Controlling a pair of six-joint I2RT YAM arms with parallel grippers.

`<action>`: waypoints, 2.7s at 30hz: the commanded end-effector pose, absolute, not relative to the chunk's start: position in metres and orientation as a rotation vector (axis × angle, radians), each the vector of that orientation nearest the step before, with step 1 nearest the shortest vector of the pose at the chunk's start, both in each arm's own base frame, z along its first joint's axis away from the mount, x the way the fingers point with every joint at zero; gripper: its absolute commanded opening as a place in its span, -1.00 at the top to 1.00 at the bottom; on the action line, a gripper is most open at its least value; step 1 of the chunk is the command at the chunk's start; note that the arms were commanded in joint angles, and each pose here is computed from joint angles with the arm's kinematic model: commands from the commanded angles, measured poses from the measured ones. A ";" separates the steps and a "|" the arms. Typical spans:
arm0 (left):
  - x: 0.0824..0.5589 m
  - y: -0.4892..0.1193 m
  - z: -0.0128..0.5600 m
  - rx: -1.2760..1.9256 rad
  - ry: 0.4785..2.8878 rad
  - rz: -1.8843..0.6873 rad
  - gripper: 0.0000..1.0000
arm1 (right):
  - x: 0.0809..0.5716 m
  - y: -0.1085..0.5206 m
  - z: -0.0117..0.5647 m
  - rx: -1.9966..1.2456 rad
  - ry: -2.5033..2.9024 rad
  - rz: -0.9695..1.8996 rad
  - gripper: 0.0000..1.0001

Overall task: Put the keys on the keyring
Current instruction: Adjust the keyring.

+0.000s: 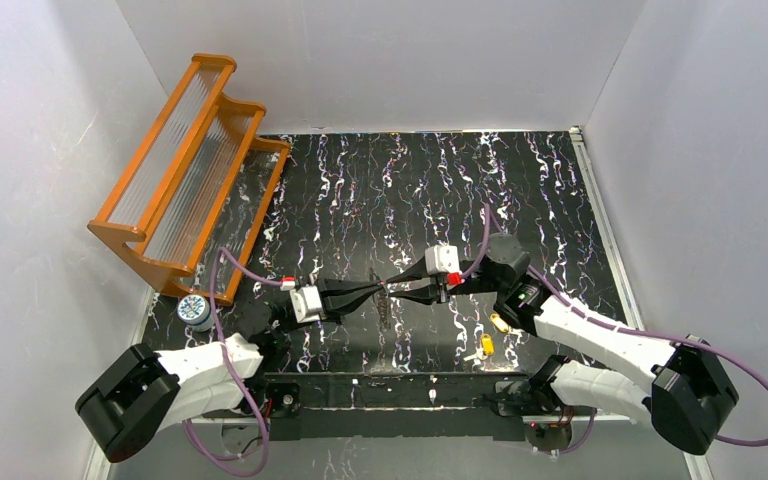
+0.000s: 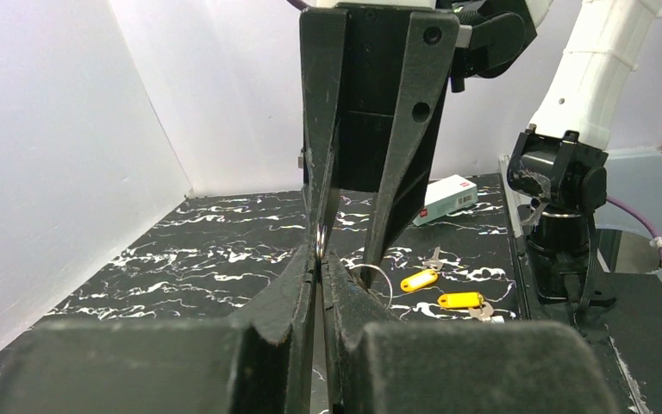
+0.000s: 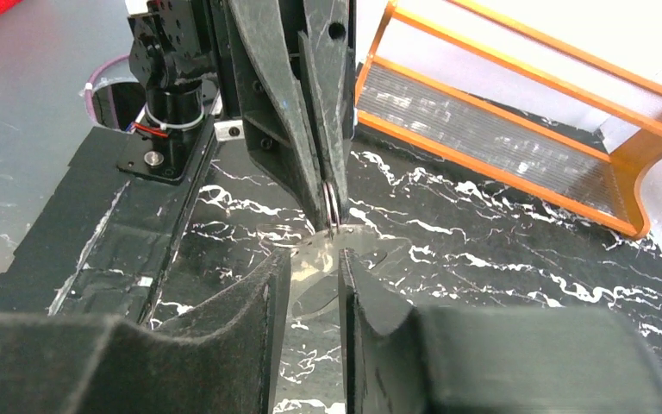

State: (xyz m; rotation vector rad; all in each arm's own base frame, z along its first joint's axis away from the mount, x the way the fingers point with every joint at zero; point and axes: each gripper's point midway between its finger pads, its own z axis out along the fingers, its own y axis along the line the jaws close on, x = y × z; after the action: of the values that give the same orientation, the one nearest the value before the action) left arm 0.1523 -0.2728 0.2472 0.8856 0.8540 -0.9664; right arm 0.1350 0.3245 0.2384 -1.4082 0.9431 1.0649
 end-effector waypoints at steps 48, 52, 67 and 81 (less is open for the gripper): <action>0.152 -0.270 0.253 0.856 0.849 -0.978 0.59 | 0.146 0.331 0.268 -1.411 0.904 1.022 0.97; 0.162 -0.269 0.246 0.871 0.915 -0.916 0.12 | 0.158 0.328 0.256 -1.439 1.037 0.965 0.97; 0.188 -0.288 0.196 1.164 1.194 -0.772 0.30 | 0.189 0.311 0.201 -1.594 1.489 0.787 0.97; 0.194 -0.305 0.189 1.236 1.208 -0.808 0.50 | 0.183 0.316 0.194 -1.633 1.526 0.850 0.97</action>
State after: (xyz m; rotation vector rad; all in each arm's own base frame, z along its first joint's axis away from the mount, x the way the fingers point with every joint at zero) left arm 0.1946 -0.2956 0.1736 1.2064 1.2659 -0.7852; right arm 0.1816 0.3086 0.1759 -1.6337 1.5817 0.8281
